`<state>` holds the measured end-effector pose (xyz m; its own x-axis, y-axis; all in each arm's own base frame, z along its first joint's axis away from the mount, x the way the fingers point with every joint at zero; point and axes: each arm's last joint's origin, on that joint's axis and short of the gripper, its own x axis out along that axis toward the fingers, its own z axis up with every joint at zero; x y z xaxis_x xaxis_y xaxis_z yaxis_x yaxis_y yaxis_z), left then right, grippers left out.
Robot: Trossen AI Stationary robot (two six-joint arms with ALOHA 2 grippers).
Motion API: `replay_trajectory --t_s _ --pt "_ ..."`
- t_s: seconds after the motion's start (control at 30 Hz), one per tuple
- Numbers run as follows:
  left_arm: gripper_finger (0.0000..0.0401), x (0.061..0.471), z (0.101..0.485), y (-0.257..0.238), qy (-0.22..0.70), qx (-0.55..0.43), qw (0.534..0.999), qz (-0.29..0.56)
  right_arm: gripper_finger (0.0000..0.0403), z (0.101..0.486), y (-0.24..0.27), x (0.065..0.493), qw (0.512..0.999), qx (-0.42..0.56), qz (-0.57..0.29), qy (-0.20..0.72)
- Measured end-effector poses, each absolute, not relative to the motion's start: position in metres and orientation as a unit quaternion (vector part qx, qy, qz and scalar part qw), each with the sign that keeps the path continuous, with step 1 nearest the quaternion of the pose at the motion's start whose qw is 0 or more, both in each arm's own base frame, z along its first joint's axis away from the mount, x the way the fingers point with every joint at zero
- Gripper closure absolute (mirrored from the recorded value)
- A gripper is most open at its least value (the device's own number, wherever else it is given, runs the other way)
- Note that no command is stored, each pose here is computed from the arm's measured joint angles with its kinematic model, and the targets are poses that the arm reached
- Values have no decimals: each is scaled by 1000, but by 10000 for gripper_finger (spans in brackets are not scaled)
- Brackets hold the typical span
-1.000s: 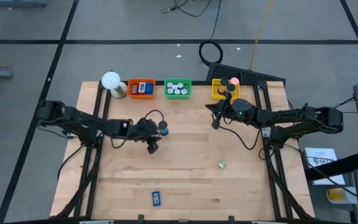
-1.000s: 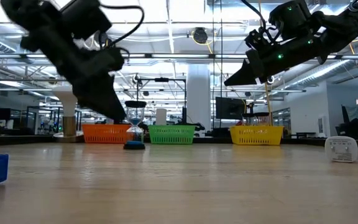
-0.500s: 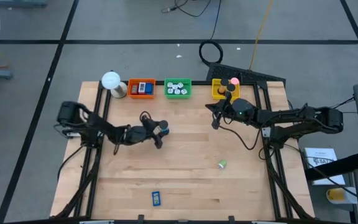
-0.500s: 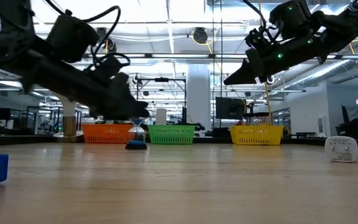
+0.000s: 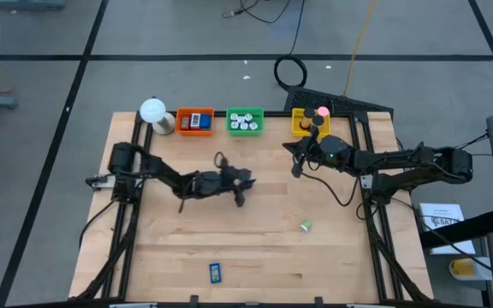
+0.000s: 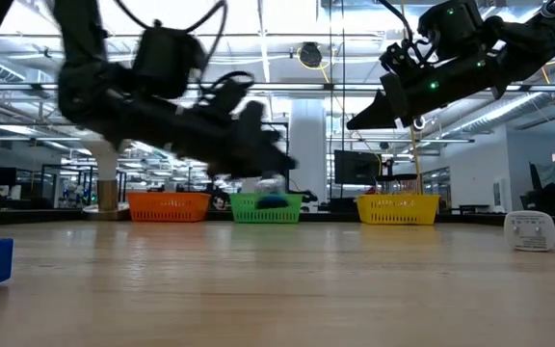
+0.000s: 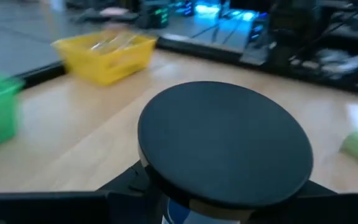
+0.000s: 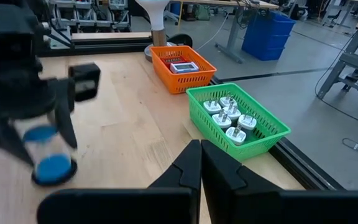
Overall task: Pick & Place Office items
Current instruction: Put the blue hourglass into the yellow basket
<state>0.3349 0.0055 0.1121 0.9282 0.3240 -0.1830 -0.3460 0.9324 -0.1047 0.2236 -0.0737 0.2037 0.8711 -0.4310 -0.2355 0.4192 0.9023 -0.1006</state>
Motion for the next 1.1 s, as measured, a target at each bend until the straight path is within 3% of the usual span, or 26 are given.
replay_trajectory --t_s 0.23,0.4,0.83,1.1 --pt "244 401 97 23 65 -66 991 97 403 204 -74 224 967 -23 -220 126" --pt "244 425 88 33 62 -61 992 91 403 203 -74 223 967 -23 -220 129" --pt "159 429 90 44 121 -63 990 42 403 203 -74 223 966 -26 -219 131" --pt "160 403 125 28 200 -9 980 -9 403 202 -74 223 966 -19 -220 133"
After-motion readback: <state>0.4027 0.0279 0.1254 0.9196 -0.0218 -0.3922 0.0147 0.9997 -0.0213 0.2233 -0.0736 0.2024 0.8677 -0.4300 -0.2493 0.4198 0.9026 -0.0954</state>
